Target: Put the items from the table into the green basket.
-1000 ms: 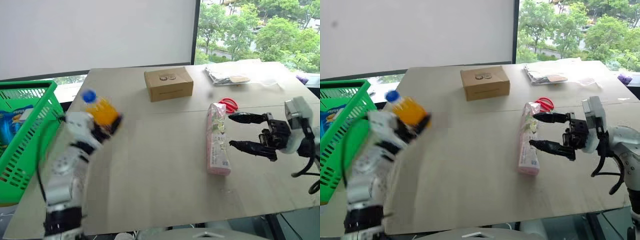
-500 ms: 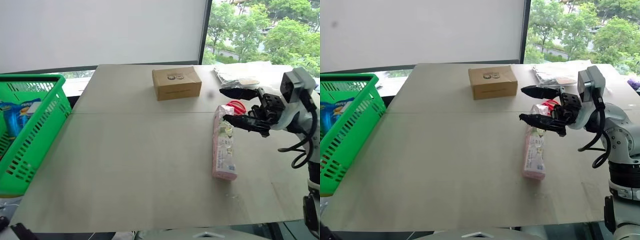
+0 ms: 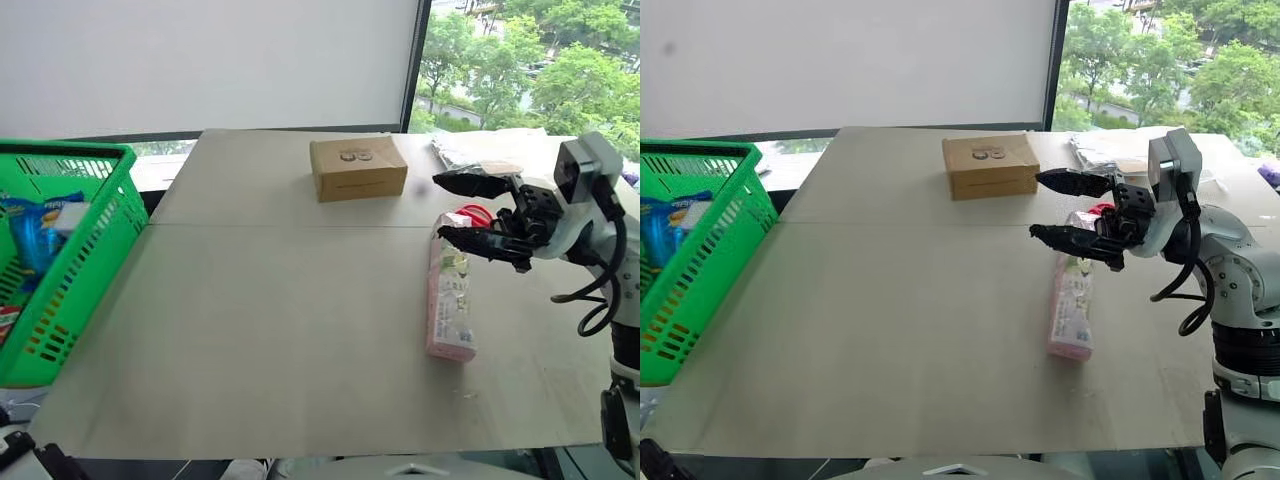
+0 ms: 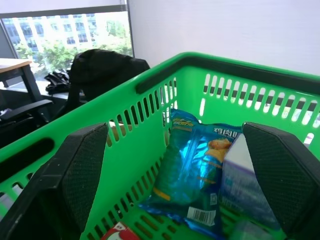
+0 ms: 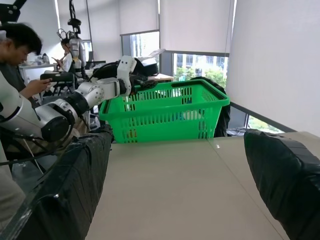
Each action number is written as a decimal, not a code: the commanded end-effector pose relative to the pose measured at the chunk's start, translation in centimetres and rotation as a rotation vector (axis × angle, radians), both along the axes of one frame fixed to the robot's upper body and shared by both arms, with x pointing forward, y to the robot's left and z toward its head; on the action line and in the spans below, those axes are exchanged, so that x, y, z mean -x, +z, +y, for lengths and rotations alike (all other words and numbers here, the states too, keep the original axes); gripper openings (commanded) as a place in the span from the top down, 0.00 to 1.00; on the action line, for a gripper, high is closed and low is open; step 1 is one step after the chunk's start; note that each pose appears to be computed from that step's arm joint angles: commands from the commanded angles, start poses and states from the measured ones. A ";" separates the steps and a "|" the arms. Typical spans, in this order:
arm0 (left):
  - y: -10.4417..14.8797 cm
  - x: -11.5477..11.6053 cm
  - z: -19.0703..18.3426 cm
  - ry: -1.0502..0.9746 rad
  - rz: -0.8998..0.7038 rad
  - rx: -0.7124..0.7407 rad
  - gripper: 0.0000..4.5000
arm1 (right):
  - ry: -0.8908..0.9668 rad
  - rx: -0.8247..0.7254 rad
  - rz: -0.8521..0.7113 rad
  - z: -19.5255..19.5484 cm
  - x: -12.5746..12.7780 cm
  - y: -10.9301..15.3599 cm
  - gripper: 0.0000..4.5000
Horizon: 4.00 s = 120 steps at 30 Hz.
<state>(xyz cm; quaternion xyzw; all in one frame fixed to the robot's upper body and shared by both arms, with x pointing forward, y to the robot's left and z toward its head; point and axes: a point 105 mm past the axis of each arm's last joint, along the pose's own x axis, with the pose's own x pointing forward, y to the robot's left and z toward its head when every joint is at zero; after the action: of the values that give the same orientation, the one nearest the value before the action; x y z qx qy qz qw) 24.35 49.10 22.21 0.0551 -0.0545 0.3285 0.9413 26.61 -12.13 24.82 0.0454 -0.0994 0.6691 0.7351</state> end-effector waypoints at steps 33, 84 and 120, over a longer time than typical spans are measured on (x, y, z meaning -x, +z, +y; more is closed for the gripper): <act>-5.8 -10.7 -43.0 -1.559 0.339 0.090 0.01 | -0.772 0.485 0.344 -4.3 0.6 -13.8 0.00; -1.4 -3.8 -35.5 -1.726 -0.068 0.598 0.00 | -0.222 0.096 0.215 8.4 0.8 -4.7 0.73; 11.1 -12.3 -23.2 -0.689 0.105 -0.437 0.98 | -0.103 0.241 0.052 3.0 1.5 -1.6 0.00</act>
<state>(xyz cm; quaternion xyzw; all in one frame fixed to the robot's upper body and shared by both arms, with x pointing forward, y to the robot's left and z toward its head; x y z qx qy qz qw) 36.99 24.58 31.09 0.2004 -0.0671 -0.0932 0.9730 25.67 -9.40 21.34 -0.0271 0.0346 0.6168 0.7859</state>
